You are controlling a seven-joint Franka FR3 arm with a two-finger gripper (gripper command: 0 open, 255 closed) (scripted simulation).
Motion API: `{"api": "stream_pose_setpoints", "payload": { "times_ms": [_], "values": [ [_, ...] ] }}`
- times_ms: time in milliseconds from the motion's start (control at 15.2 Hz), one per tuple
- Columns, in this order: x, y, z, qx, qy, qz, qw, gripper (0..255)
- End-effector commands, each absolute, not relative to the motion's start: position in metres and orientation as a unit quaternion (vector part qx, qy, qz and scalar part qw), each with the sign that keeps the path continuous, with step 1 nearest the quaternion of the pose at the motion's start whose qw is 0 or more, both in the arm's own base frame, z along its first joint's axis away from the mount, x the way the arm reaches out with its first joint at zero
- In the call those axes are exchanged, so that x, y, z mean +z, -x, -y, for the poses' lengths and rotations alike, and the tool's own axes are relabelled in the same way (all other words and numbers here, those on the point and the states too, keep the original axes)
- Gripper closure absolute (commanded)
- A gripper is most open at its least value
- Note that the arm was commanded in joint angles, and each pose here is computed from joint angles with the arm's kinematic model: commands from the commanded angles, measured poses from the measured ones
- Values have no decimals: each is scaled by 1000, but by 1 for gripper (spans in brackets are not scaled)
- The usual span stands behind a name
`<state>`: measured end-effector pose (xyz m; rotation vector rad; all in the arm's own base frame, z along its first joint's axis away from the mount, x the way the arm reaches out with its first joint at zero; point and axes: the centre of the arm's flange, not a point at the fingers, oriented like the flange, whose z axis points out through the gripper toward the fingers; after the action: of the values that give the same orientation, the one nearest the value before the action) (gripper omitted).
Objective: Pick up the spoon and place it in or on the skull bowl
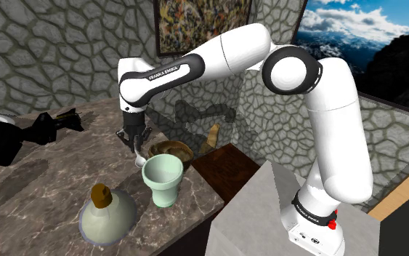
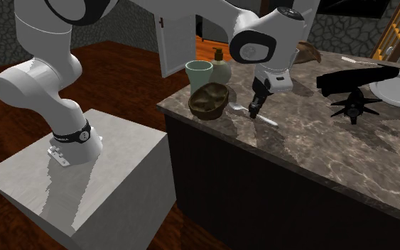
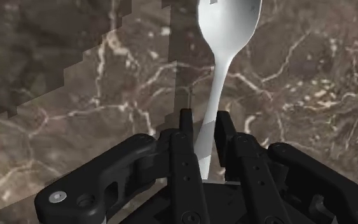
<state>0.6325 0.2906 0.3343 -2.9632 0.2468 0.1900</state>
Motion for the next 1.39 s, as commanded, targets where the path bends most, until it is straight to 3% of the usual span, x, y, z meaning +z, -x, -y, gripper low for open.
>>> {"api": "stream_pose_setpoints", "payload": {
  "times_ms": [0,396,1320],
  "values": [
    [333,-632,-292,65,991,-82,81,255],
    [333,-632,-292,65,991,-82,81,255],
    [407,-632,-292,65,991,-82,81,255]
  ]
}}
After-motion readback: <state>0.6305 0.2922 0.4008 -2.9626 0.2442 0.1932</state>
